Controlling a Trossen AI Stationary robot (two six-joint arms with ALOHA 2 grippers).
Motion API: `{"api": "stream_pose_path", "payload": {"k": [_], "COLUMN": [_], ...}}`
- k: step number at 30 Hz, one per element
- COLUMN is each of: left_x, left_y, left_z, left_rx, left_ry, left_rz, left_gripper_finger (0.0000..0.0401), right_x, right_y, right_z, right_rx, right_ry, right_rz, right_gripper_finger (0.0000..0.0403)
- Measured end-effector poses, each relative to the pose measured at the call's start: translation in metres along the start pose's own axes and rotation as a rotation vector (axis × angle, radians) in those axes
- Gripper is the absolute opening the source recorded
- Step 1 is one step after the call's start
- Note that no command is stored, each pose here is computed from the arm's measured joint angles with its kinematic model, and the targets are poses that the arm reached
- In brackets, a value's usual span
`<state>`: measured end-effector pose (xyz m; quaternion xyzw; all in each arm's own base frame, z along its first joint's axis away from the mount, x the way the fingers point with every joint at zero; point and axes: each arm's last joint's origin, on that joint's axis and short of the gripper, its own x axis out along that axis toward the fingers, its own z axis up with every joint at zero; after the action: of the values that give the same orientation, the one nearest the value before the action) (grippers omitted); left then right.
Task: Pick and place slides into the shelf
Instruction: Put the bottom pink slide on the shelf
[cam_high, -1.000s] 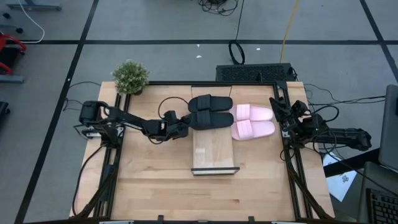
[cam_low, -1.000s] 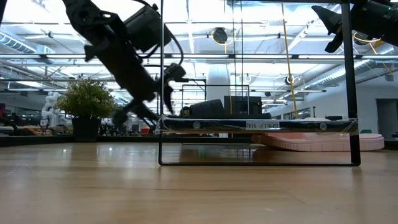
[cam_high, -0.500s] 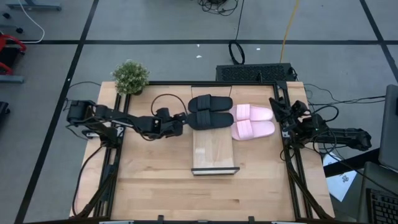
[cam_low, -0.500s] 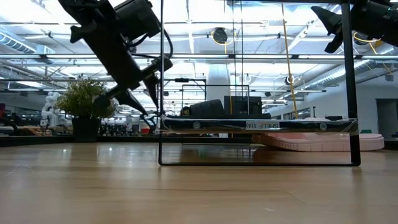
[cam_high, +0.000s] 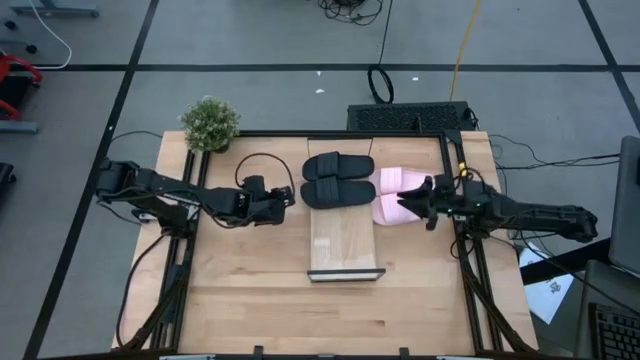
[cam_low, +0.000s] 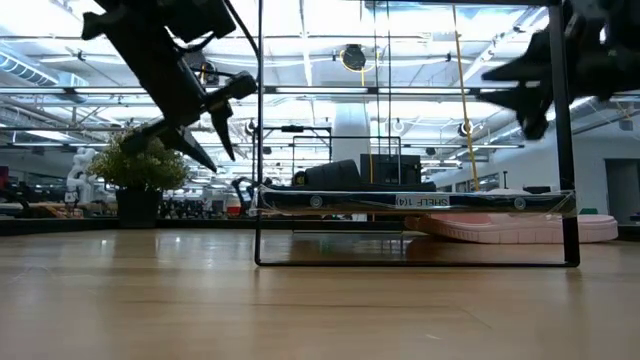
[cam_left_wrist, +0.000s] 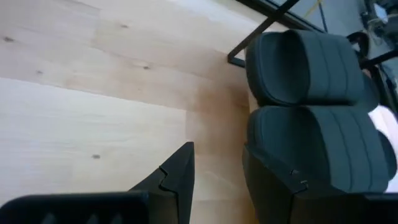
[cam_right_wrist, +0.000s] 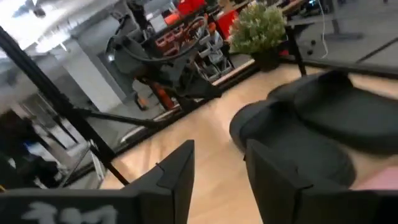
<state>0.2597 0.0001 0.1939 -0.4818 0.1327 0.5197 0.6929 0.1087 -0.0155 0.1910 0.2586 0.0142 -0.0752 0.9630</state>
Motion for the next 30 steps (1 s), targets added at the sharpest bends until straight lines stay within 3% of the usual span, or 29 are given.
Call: {"api": "stream_pose_path", "payload": {"k": [5,10,21,30], "left_x": [-0.006,-0.007,-0.007,-0.007], "left_y": [0.003,0.004,0.004,0.004], "left_z": [-0.001,-0.002,-0.002,-0.002], "left_rx": [0.029,0.036,0.035,0.036], "left_ry": [0.007,0.010,0.008,0.008], "left_rz": [0.011,0.013,0.013,0.013], "left_gripper_finger": [0.0129,0.0129,0.0129,0.0129], "right_x": [-0.017,-0.036,-0.027,-0.018], "right_y": [0.011,0.016,0.006,-0.003], "right_z": [0.021,0.030,0.015,-0.001], "right_rx": [-0.069,-0.023,-0.019,0.086], "right_ry": [0.215,0.414,0.465,0.473], "right_rz": [-0.149,-0.272,-0.357,-0.398], "right_gripper_finger": [0.0115,0.0096,0.0089,0.0089]}}
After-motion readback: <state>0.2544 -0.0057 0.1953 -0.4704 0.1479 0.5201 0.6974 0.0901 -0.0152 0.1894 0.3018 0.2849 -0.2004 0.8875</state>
